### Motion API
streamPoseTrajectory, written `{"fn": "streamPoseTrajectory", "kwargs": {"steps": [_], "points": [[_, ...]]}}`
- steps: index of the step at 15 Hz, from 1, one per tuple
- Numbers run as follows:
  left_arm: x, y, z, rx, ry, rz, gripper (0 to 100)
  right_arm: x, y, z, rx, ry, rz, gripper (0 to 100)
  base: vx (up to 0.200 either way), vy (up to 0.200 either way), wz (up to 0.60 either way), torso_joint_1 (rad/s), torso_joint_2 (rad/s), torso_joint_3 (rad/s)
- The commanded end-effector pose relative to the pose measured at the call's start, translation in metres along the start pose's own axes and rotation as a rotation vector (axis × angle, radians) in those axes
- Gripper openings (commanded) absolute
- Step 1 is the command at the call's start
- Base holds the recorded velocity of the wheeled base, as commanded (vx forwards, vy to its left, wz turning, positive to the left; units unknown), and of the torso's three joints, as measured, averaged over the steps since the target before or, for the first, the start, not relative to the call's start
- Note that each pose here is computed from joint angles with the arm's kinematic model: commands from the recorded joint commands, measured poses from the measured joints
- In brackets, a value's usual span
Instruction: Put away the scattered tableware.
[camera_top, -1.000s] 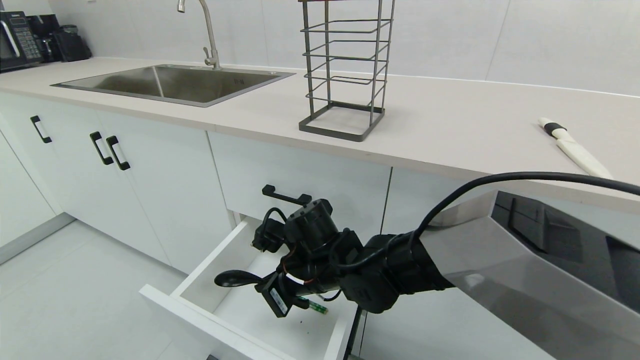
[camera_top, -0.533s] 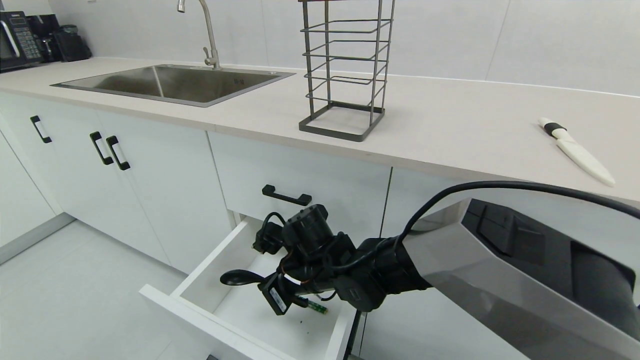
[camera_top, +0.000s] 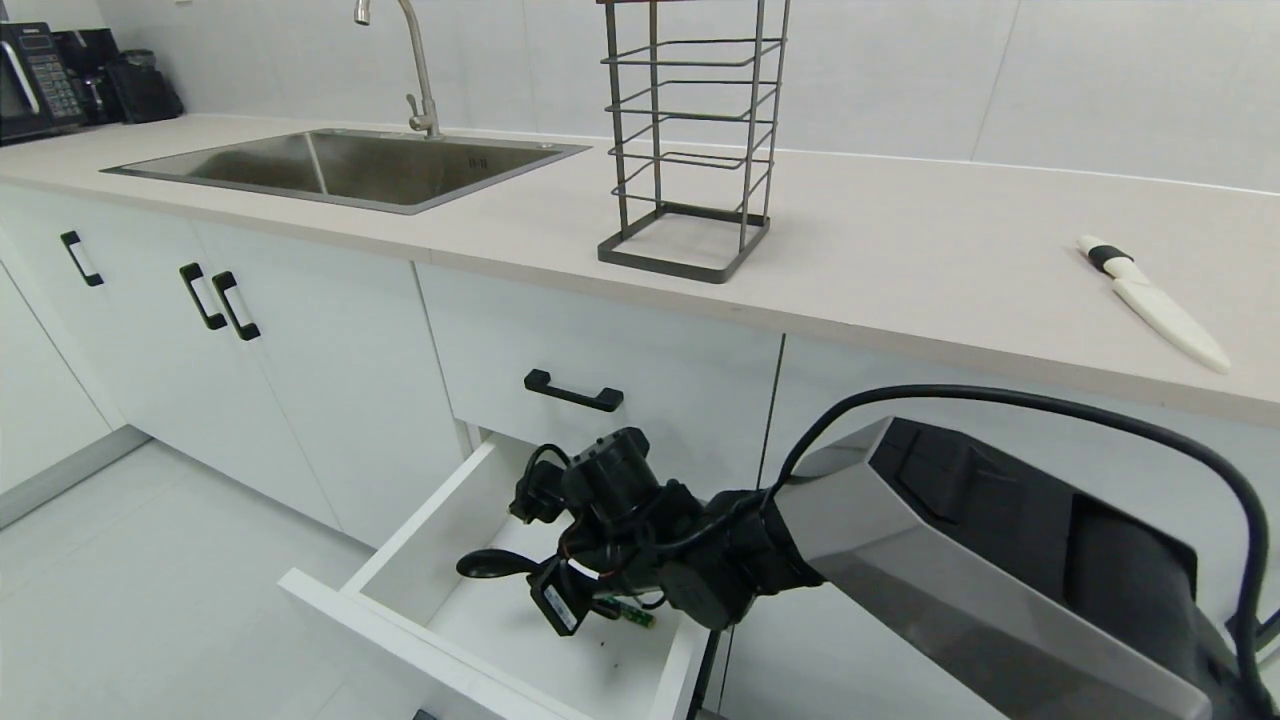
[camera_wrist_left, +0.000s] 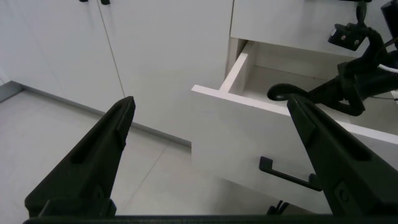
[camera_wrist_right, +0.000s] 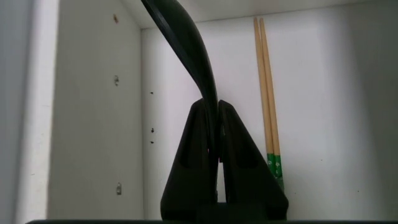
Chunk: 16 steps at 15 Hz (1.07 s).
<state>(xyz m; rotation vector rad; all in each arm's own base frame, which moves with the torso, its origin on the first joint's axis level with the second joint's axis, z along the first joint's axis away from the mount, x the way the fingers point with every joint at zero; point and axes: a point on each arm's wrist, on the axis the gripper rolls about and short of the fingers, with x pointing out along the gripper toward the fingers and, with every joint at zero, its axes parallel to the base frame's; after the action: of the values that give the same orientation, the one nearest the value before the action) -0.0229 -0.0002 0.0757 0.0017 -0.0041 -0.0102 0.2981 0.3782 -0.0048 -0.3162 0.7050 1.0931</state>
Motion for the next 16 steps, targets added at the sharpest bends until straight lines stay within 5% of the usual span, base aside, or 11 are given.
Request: {"fn": "streamPoseTrajectory", "kwargs": {"steps": [1, 16], "points": [[0.000, 0.000, 0.000, 0.000, 0.001, -0.001, 100, 0.008, -0.001, -0.005, 0.002, 0.012, -0.001, 0, 0.000, 0.000, 0.00, 0.000, 0.00, 0.000], [0.000, 0.000, 0.000, 0.000, 0.001, -0.001, 100, 0.024, -0.007, -0.014, 0.008, 0.027, -0.027, 0, 0.000, 0.000, 0.00, 0.000, 0.00, 0.000]]}}
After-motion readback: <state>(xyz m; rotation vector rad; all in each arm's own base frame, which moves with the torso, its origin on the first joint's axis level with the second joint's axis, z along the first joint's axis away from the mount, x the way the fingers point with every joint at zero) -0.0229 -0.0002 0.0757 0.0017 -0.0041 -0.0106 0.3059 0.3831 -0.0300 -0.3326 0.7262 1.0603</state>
